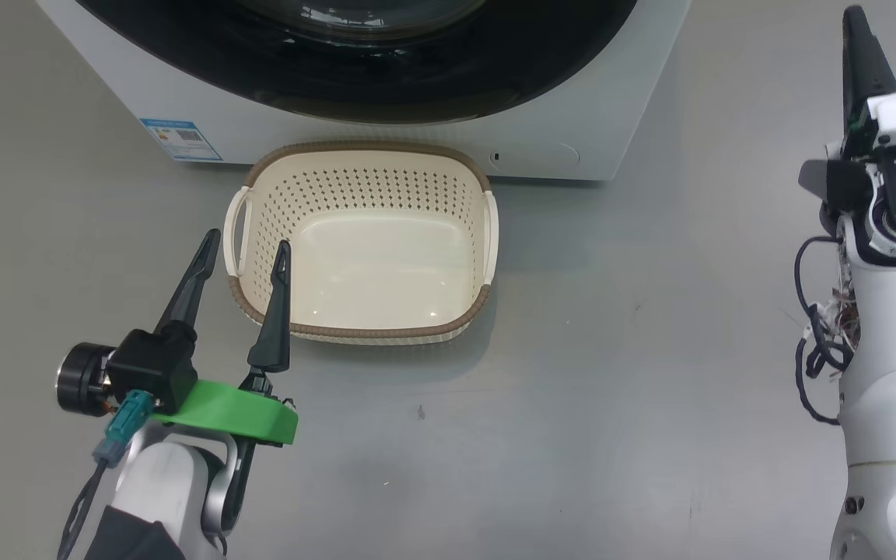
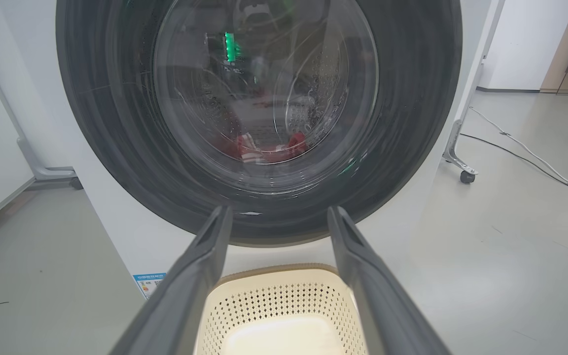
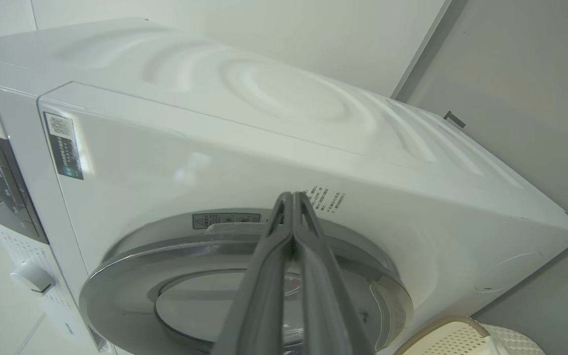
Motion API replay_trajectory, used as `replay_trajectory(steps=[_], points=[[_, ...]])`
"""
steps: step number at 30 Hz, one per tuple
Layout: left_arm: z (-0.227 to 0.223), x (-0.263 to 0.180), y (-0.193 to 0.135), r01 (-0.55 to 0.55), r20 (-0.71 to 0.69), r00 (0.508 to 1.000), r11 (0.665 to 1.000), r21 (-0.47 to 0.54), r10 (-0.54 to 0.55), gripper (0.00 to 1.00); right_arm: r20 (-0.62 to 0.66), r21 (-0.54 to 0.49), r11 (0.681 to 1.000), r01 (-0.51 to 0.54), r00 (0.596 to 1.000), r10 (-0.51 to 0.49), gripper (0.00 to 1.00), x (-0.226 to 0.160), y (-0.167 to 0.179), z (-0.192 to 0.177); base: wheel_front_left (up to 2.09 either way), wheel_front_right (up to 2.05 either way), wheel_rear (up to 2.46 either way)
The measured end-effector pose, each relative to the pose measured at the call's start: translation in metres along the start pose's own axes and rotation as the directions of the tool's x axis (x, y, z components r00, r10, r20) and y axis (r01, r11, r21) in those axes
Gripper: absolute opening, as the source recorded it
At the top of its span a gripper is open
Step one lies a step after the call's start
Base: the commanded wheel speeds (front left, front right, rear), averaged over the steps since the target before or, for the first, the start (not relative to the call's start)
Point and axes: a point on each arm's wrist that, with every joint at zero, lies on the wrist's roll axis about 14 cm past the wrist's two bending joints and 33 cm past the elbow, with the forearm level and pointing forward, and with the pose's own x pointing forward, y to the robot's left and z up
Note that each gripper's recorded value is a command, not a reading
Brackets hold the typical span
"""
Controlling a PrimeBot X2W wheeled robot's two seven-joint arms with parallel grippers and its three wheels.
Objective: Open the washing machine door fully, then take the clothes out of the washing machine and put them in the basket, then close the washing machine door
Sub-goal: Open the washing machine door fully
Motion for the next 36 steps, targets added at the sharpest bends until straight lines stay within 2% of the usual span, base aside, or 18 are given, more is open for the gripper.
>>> replay_trajectory(steps=[13,21,29,36], points=[[-0.009,0.013,0.01,-0.007,-0.016,1.0,1.0,0.006,0.007,1.0,-0.222,0.029,0.999,-0.017,0.975,0.023,0.0,0.065,0.021,-0.041,0.0,0.0,0.0],[-0.013,0.015,0.018,-0.026,-0.025,0.999,1.0,0.013,0.027,1.0,-0.335,0.012,1.0,-0.006,0.942,0.01,0.0,0.087,0.024,-0.065,0.0,0.0,0.0],[-0.013,0.018,0.024,-0.034,-0.024,0.999,0.999,0.018,0.034,1.0,-0.395,-0.058,0.998,-0.006,0.919,-0.017,0.0,0.106,0.022,-0.076,0.0,0.0,0.0],[-0.014,0.014,0.034,-0.061,-0.032,0.998,0.998,0.029,0.062,1.0,-0.46,-0.053,0.999,0.001,0.888,-0.025,0.0,0.114,0.019,-0.098,0.0,0.0,0.0]])
